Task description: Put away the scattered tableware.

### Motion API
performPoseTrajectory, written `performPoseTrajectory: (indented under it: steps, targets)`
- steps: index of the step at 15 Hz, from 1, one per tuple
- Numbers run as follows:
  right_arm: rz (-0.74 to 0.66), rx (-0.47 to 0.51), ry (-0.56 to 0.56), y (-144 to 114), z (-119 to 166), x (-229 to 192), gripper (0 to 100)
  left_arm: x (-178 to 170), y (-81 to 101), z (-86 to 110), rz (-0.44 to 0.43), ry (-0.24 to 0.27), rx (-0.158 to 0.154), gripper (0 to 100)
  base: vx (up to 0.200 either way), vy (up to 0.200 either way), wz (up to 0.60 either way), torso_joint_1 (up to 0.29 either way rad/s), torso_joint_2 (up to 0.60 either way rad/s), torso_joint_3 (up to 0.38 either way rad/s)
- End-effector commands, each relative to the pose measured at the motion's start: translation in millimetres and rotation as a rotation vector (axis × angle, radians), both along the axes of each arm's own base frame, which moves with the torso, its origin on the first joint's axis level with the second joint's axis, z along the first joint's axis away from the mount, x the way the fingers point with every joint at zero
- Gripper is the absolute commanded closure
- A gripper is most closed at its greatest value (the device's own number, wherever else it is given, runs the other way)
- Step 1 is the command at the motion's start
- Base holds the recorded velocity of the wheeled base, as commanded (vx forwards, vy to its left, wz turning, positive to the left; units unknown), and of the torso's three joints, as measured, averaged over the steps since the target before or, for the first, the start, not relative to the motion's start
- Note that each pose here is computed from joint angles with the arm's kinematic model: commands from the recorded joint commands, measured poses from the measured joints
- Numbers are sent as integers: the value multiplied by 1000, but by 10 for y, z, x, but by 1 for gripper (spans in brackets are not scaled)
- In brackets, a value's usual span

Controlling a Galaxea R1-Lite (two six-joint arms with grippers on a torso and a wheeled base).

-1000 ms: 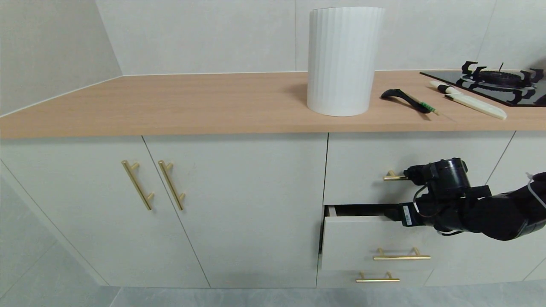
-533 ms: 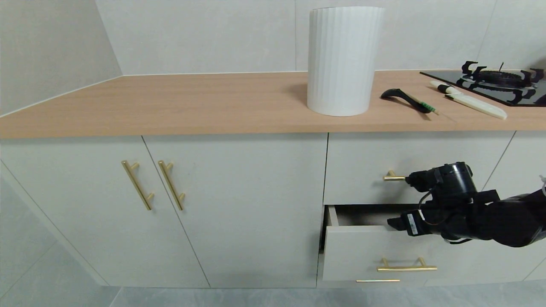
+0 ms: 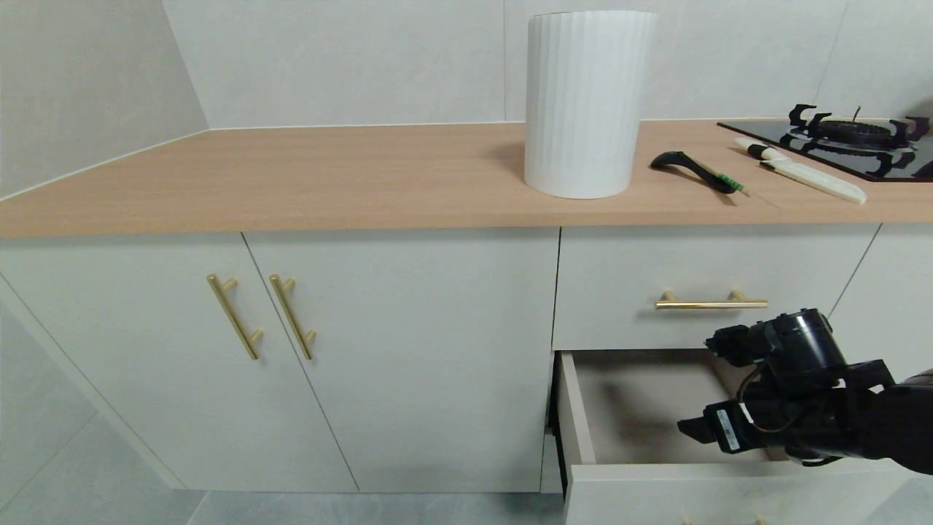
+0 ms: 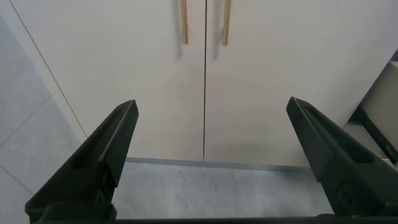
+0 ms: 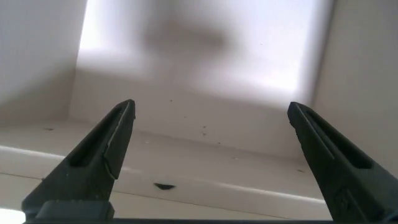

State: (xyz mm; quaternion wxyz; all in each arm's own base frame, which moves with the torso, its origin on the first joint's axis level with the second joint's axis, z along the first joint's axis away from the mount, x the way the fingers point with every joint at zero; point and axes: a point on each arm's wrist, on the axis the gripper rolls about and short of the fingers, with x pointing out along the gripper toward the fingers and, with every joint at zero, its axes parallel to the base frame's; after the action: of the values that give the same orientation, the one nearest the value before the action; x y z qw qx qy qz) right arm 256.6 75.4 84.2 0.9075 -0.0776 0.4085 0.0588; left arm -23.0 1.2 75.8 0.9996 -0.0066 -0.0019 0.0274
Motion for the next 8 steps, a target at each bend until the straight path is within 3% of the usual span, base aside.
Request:
performPoseTrajectory:
  steps: [1,8]
  targets:
    - [14,9,-25,-34,95,-241,0,0,0,2,0,0,-1,0,0,0,0,0,0,0]
    - [56,12,23,-77,16,-779,0,2,0,-2,0,2,-1,0,0,0,0,0,0,0]
